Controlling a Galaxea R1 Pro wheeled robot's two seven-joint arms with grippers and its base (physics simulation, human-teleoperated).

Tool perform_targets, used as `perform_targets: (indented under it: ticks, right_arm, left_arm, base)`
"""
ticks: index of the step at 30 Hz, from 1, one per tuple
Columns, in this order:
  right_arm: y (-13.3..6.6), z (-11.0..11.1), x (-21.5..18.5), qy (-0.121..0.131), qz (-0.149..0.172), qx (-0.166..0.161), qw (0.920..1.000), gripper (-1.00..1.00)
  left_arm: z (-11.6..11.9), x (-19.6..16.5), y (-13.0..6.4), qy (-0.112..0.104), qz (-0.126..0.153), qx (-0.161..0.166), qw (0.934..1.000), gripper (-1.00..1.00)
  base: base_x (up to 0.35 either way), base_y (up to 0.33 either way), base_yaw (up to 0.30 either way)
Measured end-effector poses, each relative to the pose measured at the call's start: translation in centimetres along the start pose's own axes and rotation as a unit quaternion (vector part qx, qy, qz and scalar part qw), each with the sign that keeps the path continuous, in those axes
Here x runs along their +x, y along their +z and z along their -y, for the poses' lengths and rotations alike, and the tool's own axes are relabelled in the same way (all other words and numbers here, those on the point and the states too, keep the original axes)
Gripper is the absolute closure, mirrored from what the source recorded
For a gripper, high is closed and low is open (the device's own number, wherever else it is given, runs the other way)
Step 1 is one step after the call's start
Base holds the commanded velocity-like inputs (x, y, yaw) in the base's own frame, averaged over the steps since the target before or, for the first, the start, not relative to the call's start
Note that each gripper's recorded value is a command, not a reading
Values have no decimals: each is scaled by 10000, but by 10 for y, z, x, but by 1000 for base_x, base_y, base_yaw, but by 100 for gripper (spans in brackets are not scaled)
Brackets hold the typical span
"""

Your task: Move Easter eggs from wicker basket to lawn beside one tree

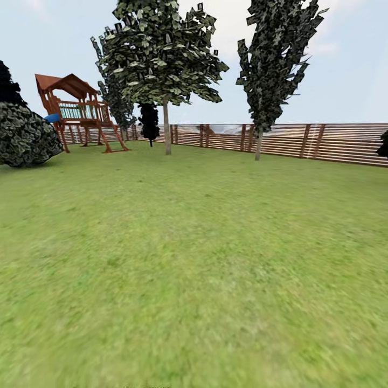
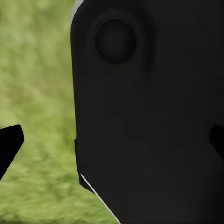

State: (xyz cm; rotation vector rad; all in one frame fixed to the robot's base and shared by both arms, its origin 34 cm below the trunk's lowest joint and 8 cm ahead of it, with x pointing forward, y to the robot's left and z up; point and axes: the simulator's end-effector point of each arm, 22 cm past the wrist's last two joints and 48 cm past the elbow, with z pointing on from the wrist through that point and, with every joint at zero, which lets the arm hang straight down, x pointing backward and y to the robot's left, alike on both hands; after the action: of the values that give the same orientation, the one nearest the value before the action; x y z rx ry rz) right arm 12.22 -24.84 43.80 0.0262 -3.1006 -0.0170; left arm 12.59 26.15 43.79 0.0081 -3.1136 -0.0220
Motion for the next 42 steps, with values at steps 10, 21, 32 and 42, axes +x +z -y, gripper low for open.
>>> perform_targets:
  ticks: [10, 21, 32, 42]
  right_arm:
    - [0, -4, -4, -20, 40, -28, 10000, -100]
    - [0, -9, -12, -39, 123, -59, 9999, -100]
    - [0, -10, -11, -262, 105, -63, 9996, -100]
    - [0, -9, -8, -317, 74, -60, 9995, -100]
  left_arm:
    - [-1, -1, 0, 8, 20, -5, 10000, -100]
    - [-1, 0, 0, -3, 5, -4, 10000, -100]
    - [-1, 2, 0, -1, -21, -6, 10000, -100]
    - [-1, 4, 0, -1, -48, -5, 10000, -100]
  base:
    - [0, 0, 252]
    - [0, 0, 251]
    - [0, 0, 248]
    - [0, 0, 244]
